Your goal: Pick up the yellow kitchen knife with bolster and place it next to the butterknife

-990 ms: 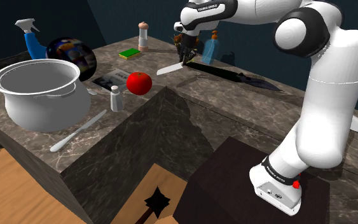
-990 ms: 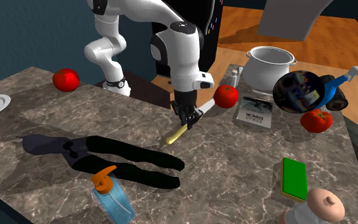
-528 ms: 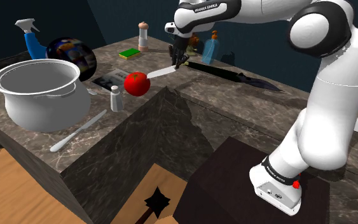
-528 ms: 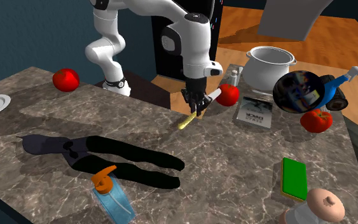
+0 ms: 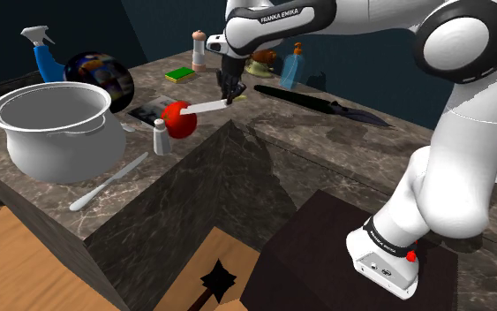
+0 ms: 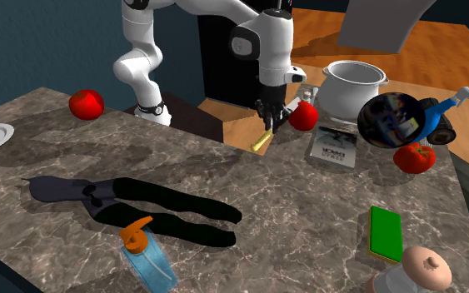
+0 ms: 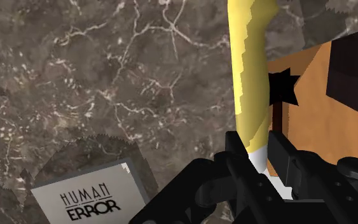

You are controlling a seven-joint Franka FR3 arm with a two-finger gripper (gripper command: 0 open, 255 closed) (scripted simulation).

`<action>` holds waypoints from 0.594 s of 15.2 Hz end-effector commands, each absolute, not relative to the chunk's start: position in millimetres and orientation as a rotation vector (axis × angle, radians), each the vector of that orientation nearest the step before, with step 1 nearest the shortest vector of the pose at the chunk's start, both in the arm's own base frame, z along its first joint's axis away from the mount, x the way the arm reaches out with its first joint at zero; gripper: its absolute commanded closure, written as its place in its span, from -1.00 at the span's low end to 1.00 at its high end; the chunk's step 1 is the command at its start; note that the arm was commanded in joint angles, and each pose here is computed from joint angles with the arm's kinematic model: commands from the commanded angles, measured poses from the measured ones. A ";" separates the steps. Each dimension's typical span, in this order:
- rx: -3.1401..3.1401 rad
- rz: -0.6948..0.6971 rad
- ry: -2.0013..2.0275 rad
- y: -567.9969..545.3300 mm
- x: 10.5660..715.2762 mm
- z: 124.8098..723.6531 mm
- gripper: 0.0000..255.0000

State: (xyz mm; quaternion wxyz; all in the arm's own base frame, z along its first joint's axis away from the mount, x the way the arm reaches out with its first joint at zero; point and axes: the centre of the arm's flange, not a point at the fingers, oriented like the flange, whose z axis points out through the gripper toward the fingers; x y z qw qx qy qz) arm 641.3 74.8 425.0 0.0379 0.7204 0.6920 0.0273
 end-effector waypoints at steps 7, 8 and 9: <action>2.212 0.083 2.121 178.5 621.5 426.4 1.00; 2.212 0.083 2.121 191.5 619.2 426.5 1.00; 2.212 0.083 2.121 204.5 616.9 426.5 1.00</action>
